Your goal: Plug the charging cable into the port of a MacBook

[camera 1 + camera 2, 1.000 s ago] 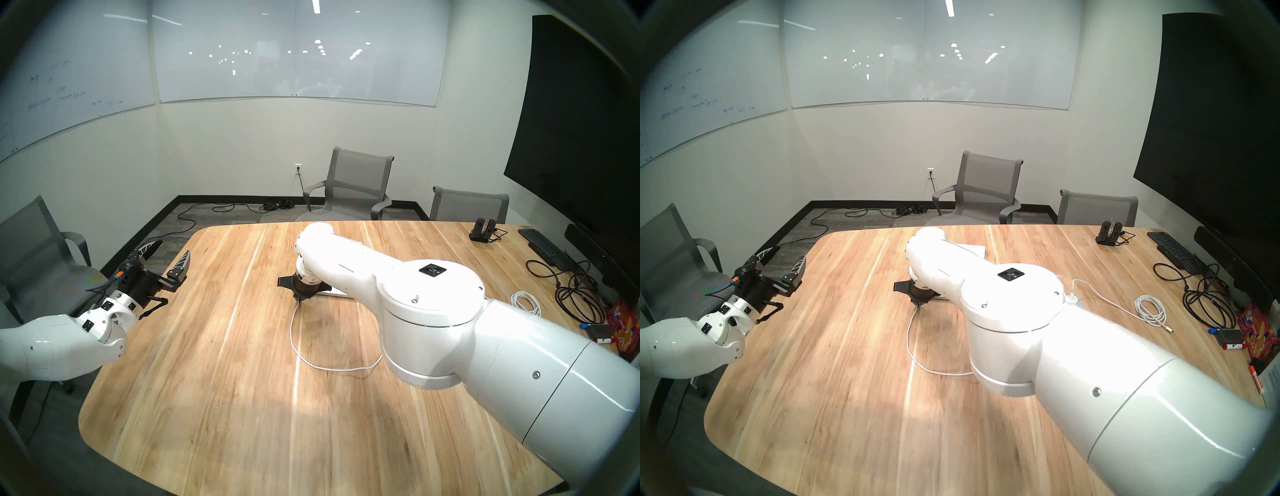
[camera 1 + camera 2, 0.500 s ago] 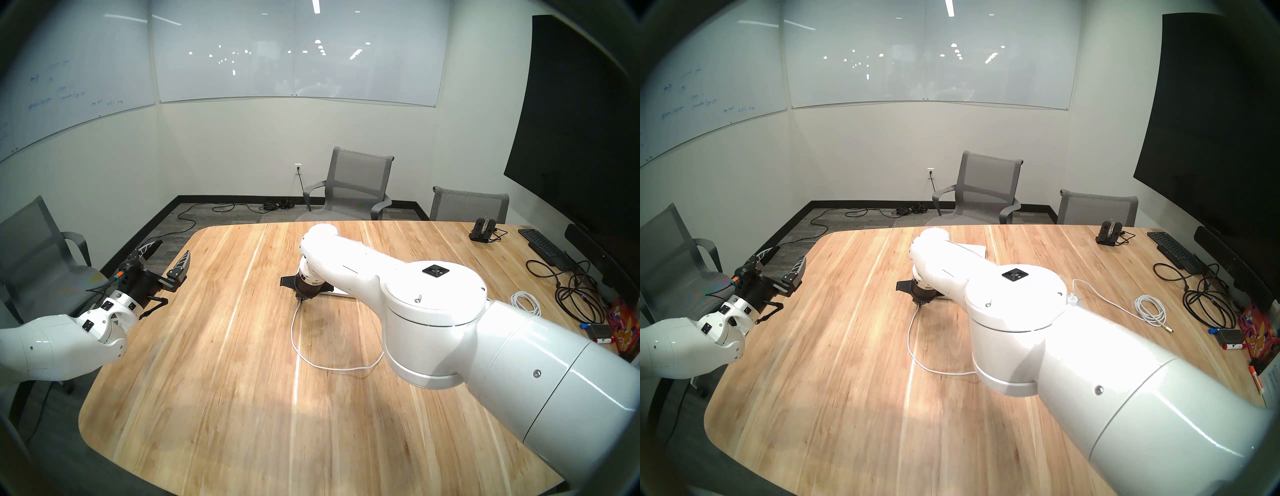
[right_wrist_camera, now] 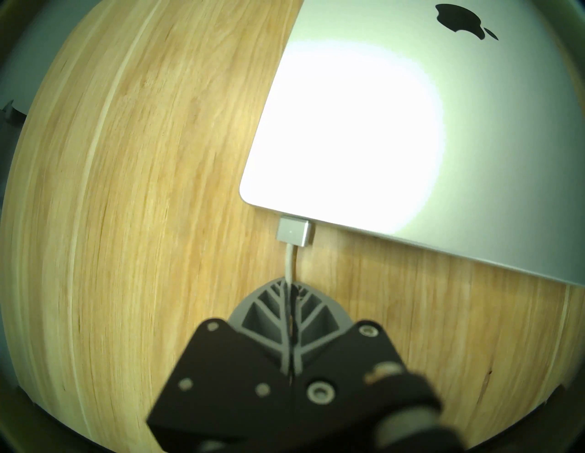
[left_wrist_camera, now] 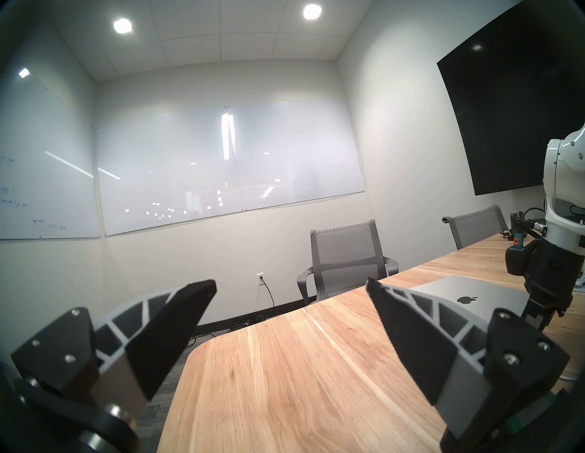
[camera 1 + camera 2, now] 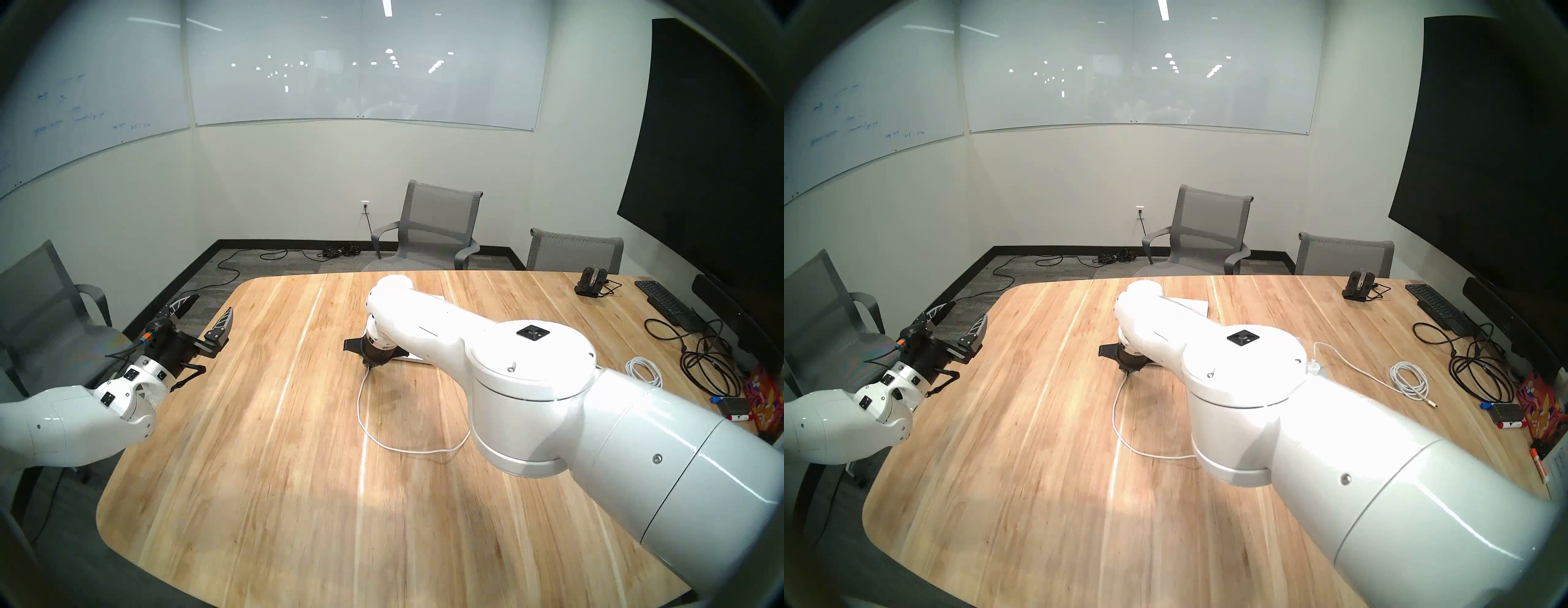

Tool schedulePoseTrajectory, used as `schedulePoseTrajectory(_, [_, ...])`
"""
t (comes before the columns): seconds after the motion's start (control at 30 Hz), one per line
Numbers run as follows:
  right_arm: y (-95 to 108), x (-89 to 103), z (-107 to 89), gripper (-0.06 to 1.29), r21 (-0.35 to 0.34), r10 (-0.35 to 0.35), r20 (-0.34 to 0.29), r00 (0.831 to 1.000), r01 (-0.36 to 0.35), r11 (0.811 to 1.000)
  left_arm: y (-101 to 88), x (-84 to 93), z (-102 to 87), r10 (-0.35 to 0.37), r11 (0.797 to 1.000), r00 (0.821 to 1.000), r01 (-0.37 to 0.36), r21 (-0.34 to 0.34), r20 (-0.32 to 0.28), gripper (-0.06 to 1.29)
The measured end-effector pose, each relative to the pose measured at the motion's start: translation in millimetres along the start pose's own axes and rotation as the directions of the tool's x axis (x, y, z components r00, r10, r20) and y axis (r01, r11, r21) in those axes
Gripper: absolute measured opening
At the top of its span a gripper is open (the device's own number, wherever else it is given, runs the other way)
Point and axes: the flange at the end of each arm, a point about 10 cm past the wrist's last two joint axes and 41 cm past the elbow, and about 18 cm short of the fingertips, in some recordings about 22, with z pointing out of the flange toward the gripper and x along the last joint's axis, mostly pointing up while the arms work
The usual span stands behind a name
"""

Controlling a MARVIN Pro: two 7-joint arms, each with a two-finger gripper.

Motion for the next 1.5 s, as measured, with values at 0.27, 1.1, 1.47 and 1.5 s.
schedulePoseTrajectory(0.27, [-5.3,-0.6,0.6,-0.03,0.021,0.030,-0.009,1.000,-0.030,0.999,0.0,0.0,0.0,0.000,1.000,1.000,0.000,0.000,0.000,1.27])
schedulePoseTrajectory(1.1, [-11.4,-3.7,4.9,-0.03,0.054,0.083,-0.026,0.996,-0.081,0.995,0.0,0.0,0.0,0.000,1.000,1.000,0.000,0.000,0.000,1.27])
schedulePoseTrajectory(1.47, [-12.5,-4.4,4.6,-0.03,0.037,0.068,-0.024,0.997,-0.067,0.997,0.0,0.0,0.0,0.000,1.000,1.000,0.000,0.000,0.000,1.27])
schedulePoseTrajectory(1.5, [-12.5,-4.5,4.5,-0.03,0.035,0.067,-0.023,0.997,-0.066,0.997,0.0,0.0,0.0,0.000,1.000,1.000,0.000,0.000,0.000,1.27])
